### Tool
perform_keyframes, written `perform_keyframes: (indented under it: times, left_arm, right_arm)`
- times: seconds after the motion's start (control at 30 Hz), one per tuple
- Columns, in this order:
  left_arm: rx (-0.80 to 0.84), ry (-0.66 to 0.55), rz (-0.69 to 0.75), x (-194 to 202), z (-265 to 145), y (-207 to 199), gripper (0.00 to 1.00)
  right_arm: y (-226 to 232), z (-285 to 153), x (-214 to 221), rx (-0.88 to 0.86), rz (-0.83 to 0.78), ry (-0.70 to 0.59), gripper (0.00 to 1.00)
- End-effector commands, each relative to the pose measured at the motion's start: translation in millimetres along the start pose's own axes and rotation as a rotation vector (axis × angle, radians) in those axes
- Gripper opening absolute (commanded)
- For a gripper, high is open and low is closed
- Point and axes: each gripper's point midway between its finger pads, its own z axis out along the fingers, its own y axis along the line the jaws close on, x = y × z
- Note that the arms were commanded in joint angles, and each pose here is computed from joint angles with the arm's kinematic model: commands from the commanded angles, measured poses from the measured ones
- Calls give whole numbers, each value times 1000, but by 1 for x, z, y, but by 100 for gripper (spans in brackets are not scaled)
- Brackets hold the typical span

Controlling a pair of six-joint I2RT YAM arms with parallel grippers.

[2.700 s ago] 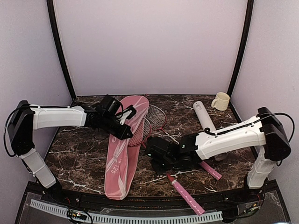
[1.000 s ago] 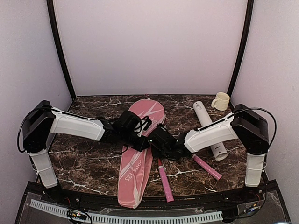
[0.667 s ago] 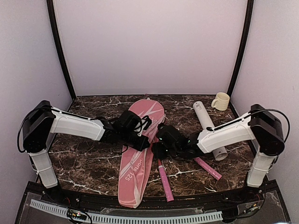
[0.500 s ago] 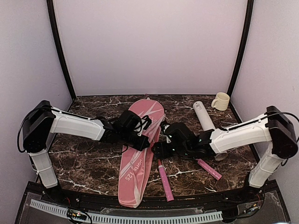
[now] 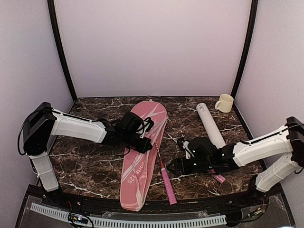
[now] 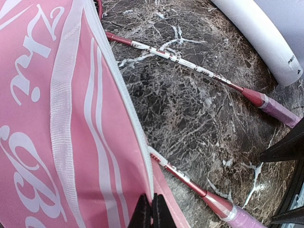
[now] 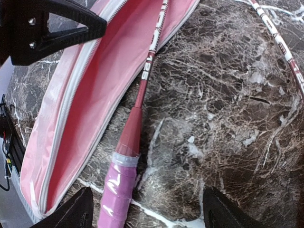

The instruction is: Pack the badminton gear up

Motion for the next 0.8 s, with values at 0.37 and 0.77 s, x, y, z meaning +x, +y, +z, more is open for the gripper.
perform_keyframes:
  times: [0.37,0.77]
  left_arm:
    - [5,-75,-4,-27,-10,-5,0]
    - [-2,-64,-1,-26,-8,-4,0]
  right_arm:
    - [34,14,38,-234,186,174,57]
    - [46,33,57,-239,199,267,41]
